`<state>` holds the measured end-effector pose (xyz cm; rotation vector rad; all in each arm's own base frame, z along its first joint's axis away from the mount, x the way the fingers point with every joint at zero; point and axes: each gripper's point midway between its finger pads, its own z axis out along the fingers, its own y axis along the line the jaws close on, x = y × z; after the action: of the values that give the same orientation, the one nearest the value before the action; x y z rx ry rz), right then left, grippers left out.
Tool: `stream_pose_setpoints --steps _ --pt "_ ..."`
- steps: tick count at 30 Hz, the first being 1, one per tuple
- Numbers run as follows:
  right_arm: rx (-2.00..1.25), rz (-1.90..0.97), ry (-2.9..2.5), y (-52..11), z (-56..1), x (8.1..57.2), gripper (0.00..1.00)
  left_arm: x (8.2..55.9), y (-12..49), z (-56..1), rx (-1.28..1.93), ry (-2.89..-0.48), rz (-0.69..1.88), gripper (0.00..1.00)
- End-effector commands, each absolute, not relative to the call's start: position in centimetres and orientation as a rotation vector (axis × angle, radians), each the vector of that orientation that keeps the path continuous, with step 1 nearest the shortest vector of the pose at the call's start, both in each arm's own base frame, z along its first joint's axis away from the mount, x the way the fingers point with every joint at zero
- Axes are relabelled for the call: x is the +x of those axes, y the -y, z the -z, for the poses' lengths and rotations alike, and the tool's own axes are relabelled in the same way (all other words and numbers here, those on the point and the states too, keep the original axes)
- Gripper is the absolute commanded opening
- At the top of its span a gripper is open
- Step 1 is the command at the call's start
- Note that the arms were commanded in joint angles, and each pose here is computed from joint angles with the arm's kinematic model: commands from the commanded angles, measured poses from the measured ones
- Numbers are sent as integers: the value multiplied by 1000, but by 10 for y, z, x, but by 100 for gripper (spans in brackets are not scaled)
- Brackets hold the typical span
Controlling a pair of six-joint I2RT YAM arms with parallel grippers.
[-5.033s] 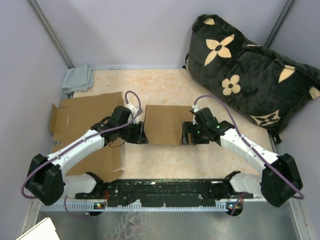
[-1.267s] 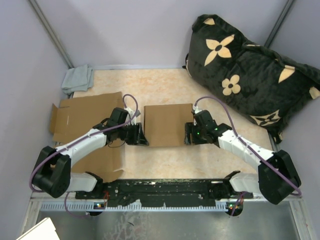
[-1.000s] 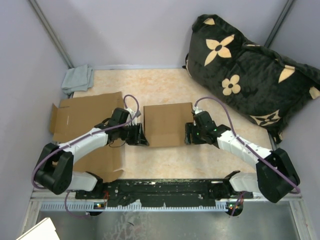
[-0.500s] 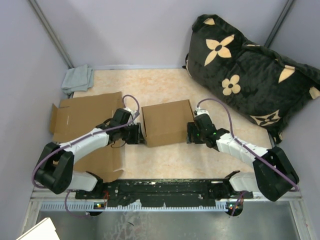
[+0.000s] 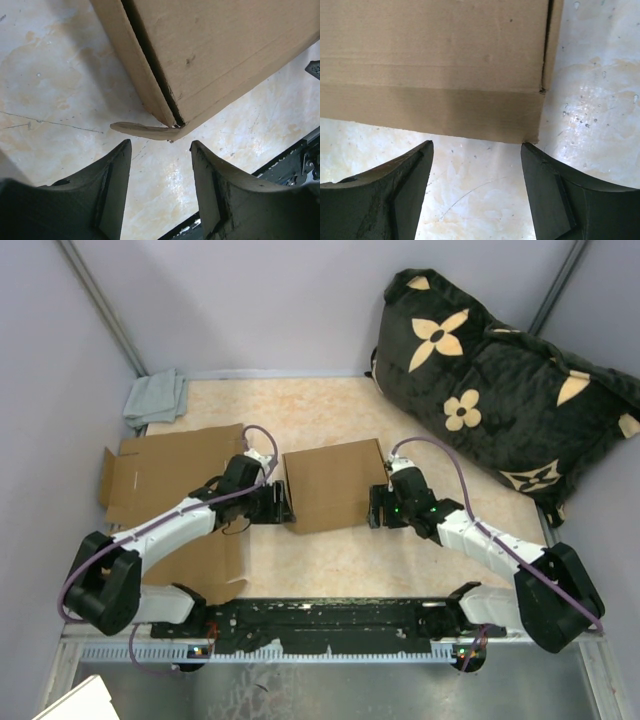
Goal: Fold the paper box
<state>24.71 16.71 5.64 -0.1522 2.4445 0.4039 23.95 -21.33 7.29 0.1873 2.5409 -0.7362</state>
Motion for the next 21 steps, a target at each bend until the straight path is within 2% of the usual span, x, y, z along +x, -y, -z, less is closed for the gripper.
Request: stream_pose_setpoints --steps 1,4,6,9,14,21 --pt "-212 -498 -2373 -183 -75 252 71 244 220 -71 225 -2523 745 58" --pt "-186 -458 -2372 -177 -74 254 74 244 221 -70 232 -2526 748 58" --pt "-137 -401 -2365 -168 -75 258 81 244 222 -70 238 -2520 752 58" --pt "-95 -347 -2345 -159 -80 264 87 244 224 -70 244 -2513 762 58" --pt "-51 -332 -2317 -152 -81 276 88 244 231 -67 260 -2514 798 58" --pt "-116 -489 -2309 -178 -74 281 85 244 239 -59 281 -2526 837 58"
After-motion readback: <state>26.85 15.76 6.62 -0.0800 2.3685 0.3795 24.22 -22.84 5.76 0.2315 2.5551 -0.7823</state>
